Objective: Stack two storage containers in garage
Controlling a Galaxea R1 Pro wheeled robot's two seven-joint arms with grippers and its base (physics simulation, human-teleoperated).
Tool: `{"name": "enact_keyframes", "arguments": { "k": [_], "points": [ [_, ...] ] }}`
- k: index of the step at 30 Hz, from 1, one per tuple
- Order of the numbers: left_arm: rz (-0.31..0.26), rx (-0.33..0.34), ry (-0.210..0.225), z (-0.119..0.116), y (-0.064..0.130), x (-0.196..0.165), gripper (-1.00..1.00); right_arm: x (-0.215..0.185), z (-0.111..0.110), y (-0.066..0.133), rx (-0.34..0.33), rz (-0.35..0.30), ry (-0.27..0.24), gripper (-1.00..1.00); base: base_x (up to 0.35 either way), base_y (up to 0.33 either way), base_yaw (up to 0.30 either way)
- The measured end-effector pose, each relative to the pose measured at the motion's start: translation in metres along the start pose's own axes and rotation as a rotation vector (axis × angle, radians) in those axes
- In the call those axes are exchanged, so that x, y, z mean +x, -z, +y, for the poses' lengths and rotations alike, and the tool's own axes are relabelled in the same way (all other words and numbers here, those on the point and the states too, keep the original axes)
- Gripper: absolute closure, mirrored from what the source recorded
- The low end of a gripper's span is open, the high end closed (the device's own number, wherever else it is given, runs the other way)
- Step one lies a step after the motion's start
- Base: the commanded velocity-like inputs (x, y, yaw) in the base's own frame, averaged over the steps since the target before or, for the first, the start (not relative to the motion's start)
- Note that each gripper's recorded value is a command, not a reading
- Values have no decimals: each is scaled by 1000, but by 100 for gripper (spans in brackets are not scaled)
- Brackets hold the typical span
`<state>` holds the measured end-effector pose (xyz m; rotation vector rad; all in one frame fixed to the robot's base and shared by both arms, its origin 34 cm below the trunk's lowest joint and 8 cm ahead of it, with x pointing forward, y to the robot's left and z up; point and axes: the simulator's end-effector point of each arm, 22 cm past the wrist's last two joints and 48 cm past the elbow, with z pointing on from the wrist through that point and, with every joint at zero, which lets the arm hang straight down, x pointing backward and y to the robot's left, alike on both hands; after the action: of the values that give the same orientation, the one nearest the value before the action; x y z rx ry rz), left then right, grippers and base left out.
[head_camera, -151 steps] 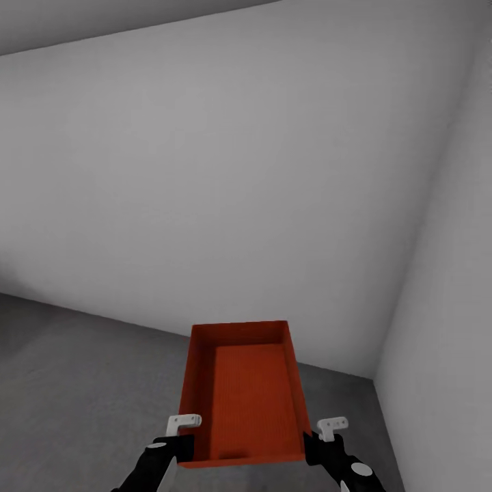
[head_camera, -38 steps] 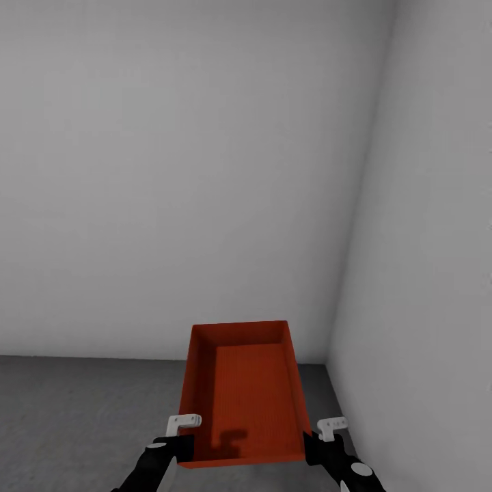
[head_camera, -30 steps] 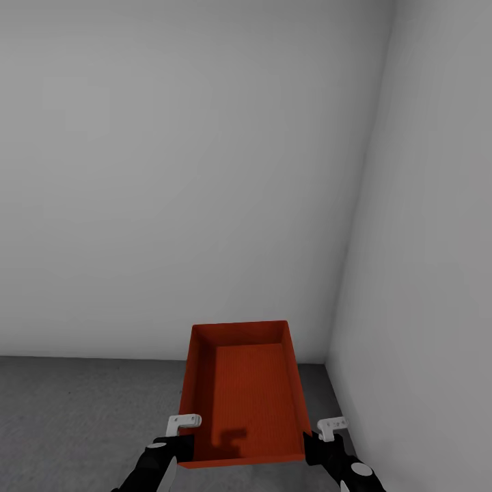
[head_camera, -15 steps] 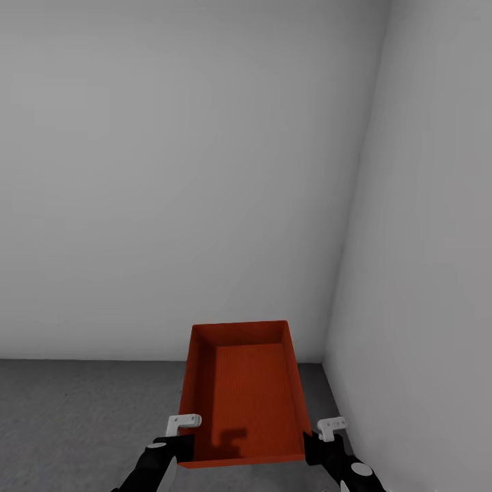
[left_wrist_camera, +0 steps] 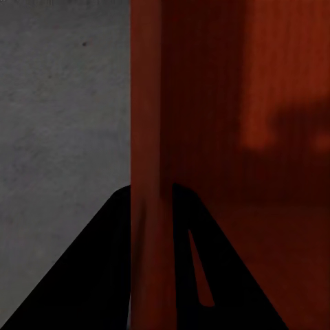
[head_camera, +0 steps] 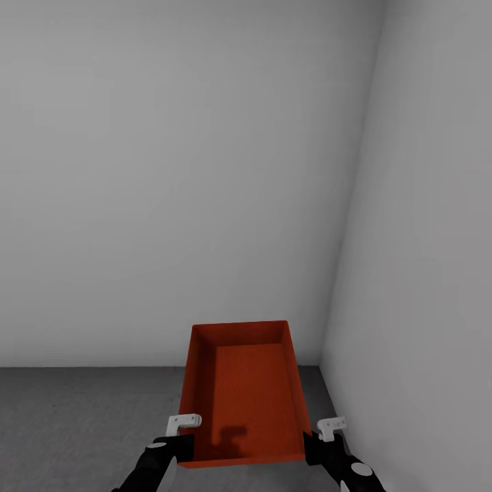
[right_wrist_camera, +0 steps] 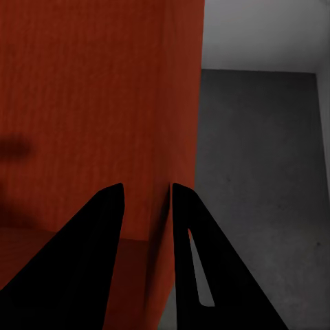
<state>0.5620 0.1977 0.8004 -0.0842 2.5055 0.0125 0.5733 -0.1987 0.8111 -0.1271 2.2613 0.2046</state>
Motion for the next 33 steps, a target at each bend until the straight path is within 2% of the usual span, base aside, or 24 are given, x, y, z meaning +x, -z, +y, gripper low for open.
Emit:
{"name": "enact_keyframes", "arguments": {
  "k": [25,33],
  "points": [
    [0,0,0,0,0,0,100,0,0,0,0,1,0,100,324,0,0],
    [1,0,0,0,0,0,100,0,0,0,0,1,0,100,60,0,0]
  ]
}}
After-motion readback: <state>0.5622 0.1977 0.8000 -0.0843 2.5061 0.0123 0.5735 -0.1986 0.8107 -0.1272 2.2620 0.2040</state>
